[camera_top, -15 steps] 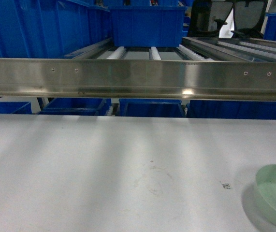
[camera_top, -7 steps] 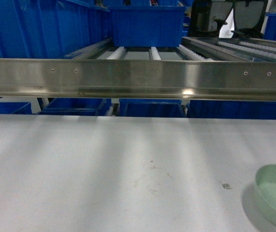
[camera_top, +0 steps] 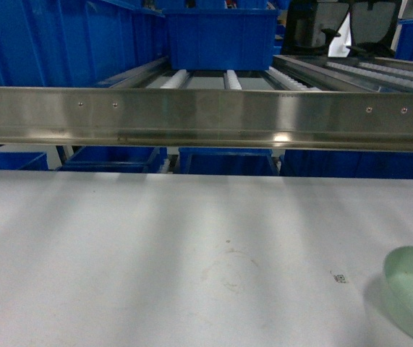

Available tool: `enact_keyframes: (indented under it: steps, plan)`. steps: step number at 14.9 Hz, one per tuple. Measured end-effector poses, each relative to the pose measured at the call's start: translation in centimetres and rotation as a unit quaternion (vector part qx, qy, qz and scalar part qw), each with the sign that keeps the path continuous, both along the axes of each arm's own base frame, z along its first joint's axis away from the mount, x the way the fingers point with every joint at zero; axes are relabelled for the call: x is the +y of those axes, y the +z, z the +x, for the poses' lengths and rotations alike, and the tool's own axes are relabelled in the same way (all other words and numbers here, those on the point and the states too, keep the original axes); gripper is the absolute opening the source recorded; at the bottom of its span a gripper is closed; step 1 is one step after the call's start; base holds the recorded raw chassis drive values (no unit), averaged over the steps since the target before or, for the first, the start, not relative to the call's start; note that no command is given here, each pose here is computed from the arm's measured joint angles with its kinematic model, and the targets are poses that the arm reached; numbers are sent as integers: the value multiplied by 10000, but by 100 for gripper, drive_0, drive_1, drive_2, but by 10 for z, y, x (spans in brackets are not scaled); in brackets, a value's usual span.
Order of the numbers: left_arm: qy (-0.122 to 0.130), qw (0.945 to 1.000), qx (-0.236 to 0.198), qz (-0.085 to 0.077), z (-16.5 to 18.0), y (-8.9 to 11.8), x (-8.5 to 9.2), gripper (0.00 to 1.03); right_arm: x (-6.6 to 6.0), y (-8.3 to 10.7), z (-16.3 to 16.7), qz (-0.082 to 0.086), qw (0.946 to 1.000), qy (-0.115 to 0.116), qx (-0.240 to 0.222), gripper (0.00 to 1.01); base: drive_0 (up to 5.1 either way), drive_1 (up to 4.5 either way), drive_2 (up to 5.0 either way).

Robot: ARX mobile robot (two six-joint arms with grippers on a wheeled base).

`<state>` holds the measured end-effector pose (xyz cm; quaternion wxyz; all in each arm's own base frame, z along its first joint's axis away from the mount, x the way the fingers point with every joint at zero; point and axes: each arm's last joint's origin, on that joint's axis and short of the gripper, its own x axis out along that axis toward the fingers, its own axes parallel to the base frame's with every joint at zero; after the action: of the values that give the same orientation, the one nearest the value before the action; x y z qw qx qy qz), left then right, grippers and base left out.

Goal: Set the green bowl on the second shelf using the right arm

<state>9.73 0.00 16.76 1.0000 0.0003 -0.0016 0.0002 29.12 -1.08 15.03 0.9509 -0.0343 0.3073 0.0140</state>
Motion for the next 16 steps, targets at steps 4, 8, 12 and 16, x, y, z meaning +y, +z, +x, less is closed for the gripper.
enact_keyframes:
  steps: [4, 8, 12, 16]
  plan:
    - [0, 10000, 0, 0, 0, 0, 0, 98, -9, -36, 16, -119, 9972, -449, 592, 98, 0, 0, 0]
    - [0, 10000, 0, 0, 0, 0, 0, 98, -29, -49, 11, 113, 9919, -984, 800, 98, 0, 0, 0]
    - [0, 10000, 0, 0, 0, 0, 0, 98, -28, -83, -3, 940, 9785, -985, 1550, 98, 0, 0, 0]
    - [0, 10000, -2, 0, 0, 0, 0, 98, -24, -93, -6, 1115, 9760, -944, 1617, 97, 0, 0, 0]
